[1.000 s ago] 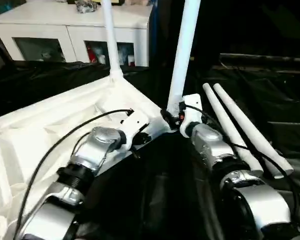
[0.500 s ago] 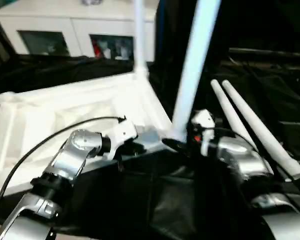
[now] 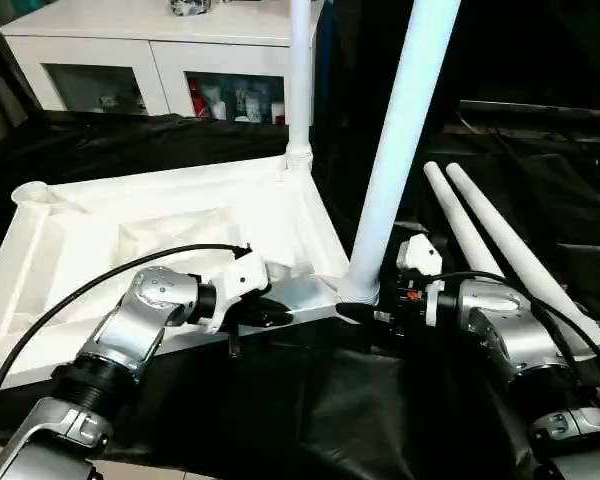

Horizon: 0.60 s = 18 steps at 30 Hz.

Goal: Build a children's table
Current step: Rotate leg to tighten

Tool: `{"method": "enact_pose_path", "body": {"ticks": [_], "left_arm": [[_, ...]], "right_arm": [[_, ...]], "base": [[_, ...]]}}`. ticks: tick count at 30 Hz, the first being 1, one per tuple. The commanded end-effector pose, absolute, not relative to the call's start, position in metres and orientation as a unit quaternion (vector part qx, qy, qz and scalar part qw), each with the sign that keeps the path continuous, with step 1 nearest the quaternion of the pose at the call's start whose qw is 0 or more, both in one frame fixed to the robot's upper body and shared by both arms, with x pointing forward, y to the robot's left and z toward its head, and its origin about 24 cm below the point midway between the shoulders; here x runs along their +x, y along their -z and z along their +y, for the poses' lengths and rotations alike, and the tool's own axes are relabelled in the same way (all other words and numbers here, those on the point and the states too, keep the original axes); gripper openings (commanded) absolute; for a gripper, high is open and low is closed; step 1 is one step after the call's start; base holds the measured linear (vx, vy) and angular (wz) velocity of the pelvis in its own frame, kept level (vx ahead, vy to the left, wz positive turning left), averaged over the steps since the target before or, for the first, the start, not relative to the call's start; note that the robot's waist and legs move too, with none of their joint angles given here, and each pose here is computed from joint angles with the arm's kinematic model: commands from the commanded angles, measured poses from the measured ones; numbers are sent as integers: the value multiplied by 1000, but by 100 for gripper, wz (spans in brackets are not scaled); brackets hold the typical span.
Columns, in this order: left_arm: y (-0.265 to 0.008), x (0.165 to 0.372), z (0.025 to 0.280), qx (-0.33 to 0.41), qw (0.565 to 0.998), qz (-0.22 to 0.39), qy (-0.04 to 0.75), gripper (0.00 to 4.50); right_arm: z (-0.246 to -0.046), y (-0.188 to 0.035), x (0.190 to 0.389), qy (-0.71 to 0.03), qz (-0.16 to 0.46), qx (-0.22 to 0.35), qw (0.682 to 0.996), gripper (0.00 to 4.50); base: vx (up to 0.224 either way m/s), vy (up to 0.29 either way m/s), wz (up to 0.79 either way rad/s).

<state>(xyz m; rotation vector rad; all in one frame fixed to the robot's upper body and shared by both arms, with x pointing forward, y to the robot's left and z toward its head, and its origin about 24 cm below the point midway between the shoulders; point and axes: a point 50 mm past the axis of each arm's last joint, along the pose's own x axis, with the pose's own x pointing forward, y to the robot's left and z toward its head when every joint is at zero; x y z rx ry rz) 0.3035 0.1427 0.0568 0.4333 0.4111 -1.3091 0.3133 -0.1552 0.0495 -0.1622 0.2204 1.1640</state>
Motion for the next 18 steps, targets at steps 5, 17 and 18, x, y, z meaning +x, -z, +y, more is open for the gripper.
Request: {"method": "enact_pose_path", "body": {"ticks": [5,17,18], "left_arm": [[-60,302,138,197,746,172,612,0],[-58,303,139,179,759,175,601,0],[-58,303,139,179,759,175,601,0]], "right_arm": [[-155,-51,313,-549,102,-82,826,368],[-154,-43,313,-529,119,-55,839,277],[-154,-43,313,-529,119,-55,839,277]], "base": [[0,0,0],[0,0,0],[0,0,0]]}}
